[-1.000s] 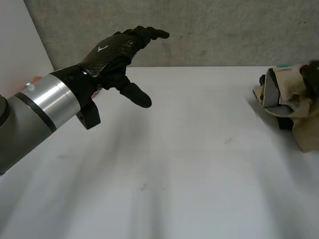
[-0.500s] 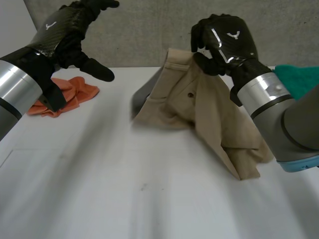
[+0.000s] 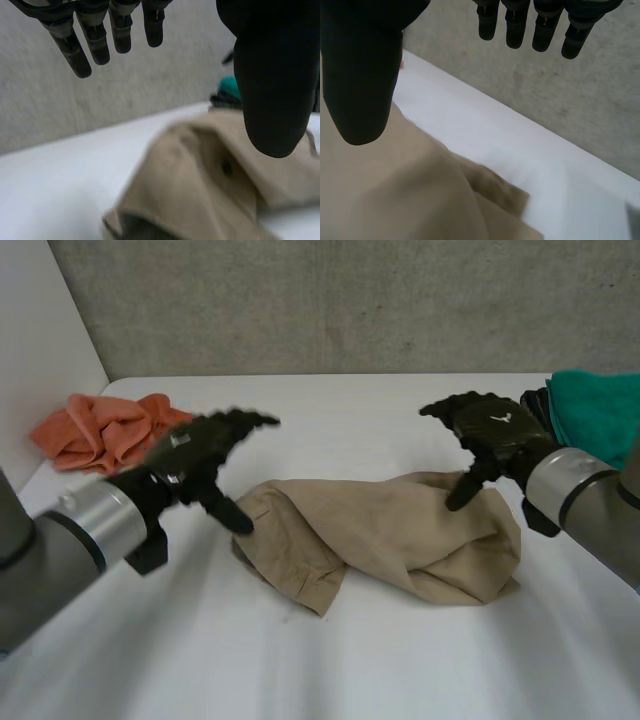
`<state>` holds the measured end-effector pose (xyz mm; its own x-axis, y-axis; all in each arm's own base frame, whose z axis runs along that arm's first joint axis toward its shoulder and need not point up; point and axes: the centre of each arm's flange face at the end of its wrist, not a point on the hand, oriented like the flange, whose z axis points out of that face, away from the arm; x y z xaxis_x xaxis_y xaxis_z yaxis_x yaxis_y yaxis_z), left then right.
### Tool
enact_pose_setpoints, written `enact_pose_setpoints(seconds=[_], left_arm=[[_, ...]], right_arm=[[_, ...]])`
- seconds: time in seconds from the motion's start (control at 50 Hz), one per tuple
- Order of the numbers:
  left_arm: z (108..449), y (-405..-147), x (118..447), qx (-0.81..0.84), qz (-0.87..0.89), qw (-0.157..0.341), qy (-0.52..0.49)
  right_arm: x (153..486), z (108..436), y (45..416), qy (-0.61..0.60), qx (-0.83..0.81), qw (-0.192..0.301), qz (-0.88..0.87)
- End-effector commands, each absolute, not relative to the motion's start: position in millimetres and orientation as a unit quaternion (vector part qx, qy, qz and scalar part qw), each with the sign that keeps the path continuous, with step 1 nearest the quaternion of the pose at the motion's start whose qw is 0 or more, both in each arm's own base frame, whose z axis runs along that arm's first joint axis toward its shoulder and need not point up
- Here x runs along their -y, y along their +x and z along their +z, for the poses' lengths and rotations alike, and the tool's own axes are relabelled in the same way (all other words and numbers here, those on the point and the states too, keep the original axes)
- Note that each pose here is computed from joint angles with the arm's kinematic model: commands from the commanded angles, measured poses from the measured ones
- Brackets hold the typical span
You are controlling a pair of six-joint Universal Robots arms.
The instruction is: Fold the laundry.
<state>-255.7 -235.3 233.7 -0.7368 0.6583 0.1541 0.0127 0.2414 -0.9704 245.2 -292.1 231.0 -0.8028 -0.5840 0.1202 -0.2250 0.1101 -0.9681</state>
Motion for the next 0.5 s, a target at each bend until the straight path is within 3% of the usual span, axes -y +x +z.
enact_pose_setpoints(seconds=[0.02, 0.16, 0.28, 0.38, 0.5], left_arm=[[196, -274, 240, 0.736, 0.561, 0.249, -0.286], [166, -295, 261, 0.748, 0.555, 0.212, -0.296], [169, -283, 290, 0.759, 0.571, 0.159, -0.269], [236, -256, 334, 0.692, 0.684, 0.11, -0.201], [311, -263, 340, 0.576, 0.784, 0.149, -0.178]], right_arm=[[277, 204, 239, -0.331, -0.726, 0.083, -0.597], [275, 165, 251, -0.362, -0.708, 0.052, -0.604], [292, 153, 251, -0.337, -0.714, 0.018, -0.613], [299, 175, 242, -0.308, -0.706, 0.008, -0.638], [299, 201, 234, -0.272, -0.692, 0.033, -0.668]])
